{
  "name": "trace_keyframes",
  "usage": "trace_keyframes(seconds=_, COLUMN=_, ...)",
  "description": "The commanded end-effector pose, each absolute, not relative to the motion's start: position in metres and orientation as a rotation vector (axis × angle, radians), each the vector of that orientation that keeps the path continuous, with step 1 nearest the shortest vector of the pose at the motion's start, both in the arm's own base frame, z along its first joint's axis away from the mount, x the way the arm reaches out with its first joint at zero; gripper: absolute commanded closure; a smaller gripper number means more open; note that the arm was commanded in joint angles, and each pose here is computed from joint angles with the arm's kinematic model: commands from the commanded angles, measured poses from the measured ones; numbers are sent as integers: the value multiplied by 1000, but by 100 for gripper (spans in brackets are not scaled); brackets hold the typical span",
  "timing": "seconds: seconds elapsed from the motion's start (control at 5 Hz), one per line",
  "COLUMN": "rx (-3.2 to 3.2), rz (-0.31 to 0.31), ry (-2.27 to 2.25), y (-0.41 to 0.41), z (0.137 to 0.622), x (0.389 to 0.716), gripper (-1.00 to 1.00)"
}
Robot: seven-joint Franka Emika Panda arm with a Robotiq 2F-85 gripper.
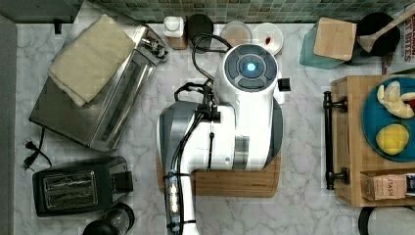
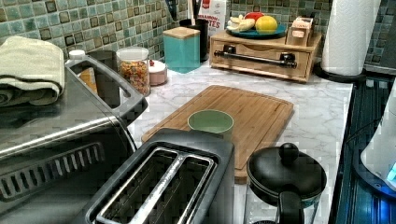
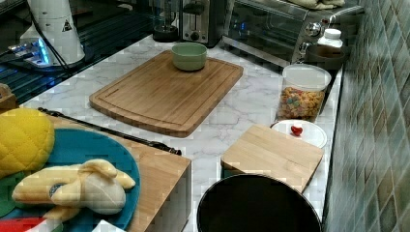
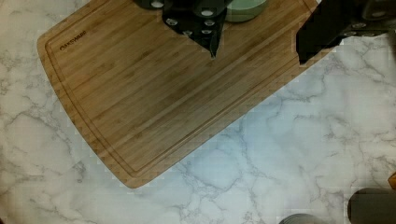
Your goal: Open the drawer.
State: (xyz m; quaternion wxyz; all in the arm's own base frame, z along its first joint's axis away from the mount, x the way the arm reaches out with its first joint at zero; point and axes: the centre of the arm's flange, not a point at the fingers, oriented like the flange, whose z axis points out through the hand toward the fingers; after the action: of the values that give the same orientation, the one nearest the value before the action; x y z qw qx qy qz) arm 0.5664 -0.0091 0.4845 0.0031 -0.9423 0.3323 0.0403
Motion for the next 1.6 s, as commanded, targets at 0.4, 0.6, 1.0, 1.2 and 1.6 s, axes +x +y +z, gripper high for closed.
trace_keyframes(seconds=0.4, rx=-3016, rz=135, ry=859, y=-20, z=474, x=551, gripper=-100)
trace_keyframes(seconds=0.6, rx=-3069, rz=90, ry=644, y=-46, z=456, x=521, gripper=-100)
trace_keyframes(seconds=1.0, rx=-3129, rz=29, ry=325, y=-107, z=427, x=504, gripper=-100)
trace_keyframes(seconds=1.2, rx=-3172, rz=28, ry=185, y=-141, z=416, x=504, gripper=-100)
trace_keyframes(seconds=1.6, rx=-3210, rz=-74, ry=7, y=-205, z=389, x=496, gripper=-100)
